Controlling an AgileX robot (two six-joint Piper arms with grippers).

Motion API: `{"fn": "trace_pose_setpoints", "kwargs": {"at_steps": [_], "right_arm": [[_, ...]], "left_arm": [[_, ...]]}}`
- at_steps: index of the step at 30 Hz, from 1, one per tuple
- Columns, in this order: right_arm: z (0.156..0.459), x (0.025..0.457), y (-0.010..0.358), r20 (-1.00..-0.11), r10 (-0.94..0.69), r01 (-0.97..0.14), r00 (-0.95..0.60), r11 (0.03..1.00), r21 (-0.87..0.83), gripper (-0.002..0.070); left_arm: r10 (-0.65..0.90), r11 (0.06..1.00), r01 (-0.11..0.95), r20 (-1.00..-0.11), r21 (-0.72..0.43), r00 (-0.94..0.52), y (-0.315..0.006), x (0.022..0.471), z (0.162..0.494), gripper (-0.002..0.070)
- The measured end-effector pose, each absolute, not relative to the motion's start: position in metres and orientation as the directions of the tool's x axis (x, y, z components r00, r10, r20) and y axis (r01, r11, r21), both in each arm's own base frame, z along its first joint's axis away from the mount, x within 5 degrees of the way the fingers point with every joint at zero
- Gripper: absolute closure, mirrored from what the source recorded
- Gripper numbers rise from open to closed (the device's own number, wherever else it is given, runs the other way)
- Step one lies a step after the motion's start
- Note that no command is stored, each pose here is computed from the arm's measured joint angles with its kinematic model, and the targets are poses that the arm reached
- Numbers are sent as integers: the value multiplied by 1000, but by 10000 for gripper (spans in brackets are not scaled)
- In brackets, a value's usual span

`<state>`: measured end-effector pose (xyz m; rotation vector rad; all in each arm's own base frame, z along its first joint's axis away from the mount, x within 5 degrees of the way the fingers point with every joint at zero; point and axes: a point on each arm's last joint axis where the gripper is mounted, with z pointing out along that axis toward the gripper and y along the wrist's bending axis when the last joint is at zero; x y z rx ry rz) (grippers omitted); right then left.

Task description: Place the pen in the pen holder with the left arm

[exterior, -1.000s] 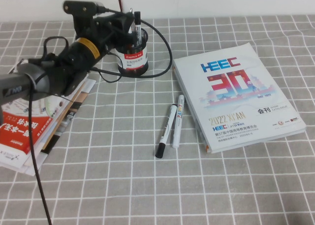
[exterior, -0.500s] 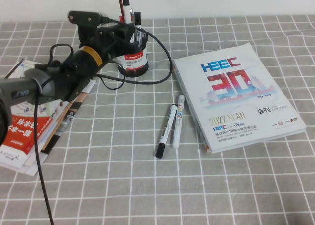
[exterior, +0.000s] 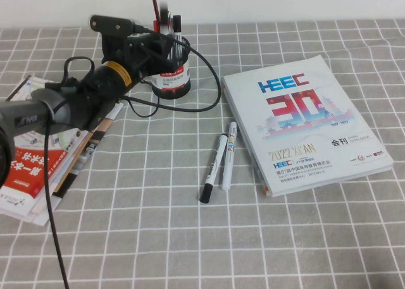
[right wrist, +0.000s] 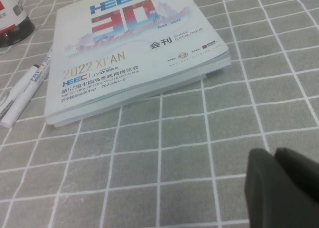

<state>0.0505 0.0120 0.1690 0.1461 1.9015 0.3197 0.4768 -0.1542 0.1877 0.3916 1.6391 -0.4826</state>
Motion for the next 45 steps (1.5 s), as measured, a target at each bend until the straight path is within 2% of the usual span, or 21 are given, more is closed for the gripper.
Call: {"fn": "trace_pose_setpoints", "kwargs": {"at_steps": [6,11,14,18,23,35,41,45], "right_arm": [[169,50,12,-902,255,-54,-347,955,291,691],[169,50,12,-902,255,-54,-347,955,291,691],[169,50,12,-902,255,-54,-347,955,291,691],[169,50,12,-902,255,-54,-347,955,291,691],[169,50,12,-902,255,-54,-347,955,291,691],[169,50,12,-902,255,-54,-347,955,291,691],[169,50,12,-902,255,-54,-347,955,291,692],[169,50,12,-902,255,-54,-347,955,291,691]], "left_arm": [[-23,857,509,-992,-83,-122,-152,477,192,419],[38,878,477,-988,-37,-146,-144,470,225,424],[56,872,488,-986,-27,-154,-140,455,261,490],[60,847,531,-988,-27,-145,-135,419,302,631],[60,823,567,-989,-28,-137,-124,359,333,669],[38,864,499,-982,-62,-186,-80,211,316,675],[9,860,505,-986,-77,-166,-67,160,297,675],[10,854,514,-985,-81,-173,-64,142,281,675]]}}
